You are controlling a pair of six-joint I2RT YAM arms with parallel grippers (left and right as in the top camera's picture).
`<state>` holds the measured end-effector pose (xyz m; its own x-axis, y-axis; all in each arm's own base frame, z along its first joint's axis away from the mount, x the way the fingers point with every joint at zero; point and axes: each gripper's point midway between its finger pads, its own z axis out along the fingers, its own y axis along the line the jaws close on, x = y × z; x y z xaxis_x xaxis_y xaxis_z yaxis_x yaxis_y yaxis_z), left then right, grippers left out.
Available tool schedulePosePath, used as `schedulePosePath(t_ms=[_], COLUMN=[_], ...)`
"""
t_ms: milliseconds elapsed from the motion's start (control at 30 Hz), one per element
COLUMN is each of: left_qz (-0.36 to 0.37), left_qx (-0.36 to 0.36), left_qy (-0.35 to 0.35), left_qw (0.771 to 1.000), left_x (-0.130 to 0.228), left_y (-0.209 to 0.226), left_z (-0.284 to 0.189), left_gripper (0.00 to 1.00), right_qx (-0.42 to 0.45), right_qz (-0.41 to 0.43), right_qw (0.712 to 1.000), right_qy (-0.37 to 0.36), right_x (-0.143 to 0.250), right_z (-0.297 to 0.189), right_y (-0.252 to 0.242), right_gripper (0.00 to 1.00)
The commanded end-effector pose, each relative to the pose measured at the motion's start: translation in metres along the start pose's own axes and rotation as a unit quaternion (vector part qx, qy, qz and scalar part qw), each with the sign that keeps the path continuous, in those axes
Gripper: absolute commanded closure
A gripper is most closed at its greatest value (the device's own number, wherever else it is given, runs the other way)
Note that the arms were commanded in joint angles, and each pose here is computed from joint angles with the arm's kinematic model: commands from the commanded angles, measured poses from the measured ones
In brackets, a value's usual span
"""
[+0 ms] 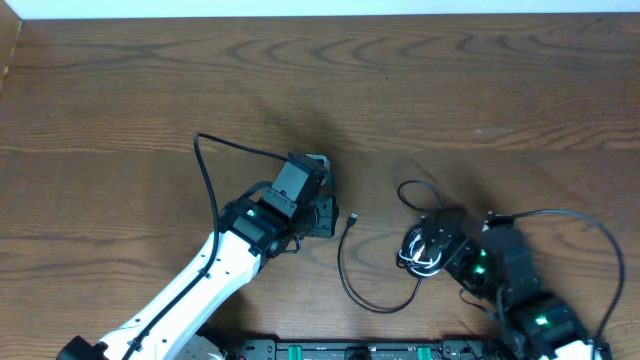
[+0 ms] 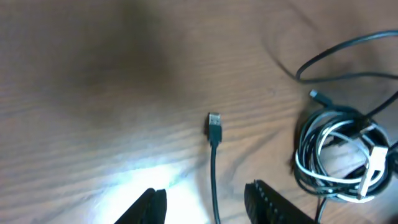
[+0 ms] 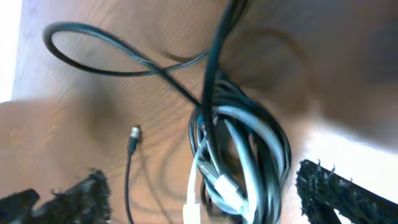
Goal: Untangle cables
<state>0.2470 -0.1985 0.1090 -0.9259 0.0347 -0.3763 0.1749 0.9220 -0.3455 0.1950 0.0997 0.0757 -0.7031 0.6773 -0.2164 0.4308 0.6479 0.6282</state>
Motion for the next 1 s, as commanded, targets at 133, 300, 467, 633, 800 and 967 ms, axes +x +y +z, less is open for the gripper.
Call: schedulePosePath(t_ms=[133,300,467,633,800,967], left_qz=[-0.047,-0.051,-0.086,-0.093,-0.093,-0.093], left_qx=[-0.007,-0.005,-0.005,-0.005,-0.005,-0.005], left_qy=[-0.006,-0.005,-0.005,-0.005,-0.005,-0.005], left_qw=[0.999,0.999,0.996,0.996,0.996,0.996], left_x=[-0.003,-0.003,-0.003,-0.003,-0.003,-0.003], left_y=[0.003,0.002,0.002,0.002,0.002,0.002], left_z=[-0.001,-0.001,-0.001,-0.001,-0.001,-0.001], left_gripper=[0.55,0.51,0.50,0.49,0.49,0.48], right_qx=[0.109,0.094,0.101,0.126,0.134,0.199], right_qz=[0.032,0.038,0.039,0.014,-0.012,-0.023], right_qw=[0.993,0.995,0.993,0.990,0.987,0.973], right_qy=[-0.035,0.023,0.046,0.068,0.086,0.112], right_x=[-0.017,0.002,0.012,0.023,0.026,0.033], right_z=[-0.055,-0.061,-0.060,-0.050,-0.040,-0.027], right_y=[-0.011,-0.002,-0.008,-0.028,-0.026,-0.042], right_gripper=[0.01,0.01,0.01,0.35,0.33,0.38])
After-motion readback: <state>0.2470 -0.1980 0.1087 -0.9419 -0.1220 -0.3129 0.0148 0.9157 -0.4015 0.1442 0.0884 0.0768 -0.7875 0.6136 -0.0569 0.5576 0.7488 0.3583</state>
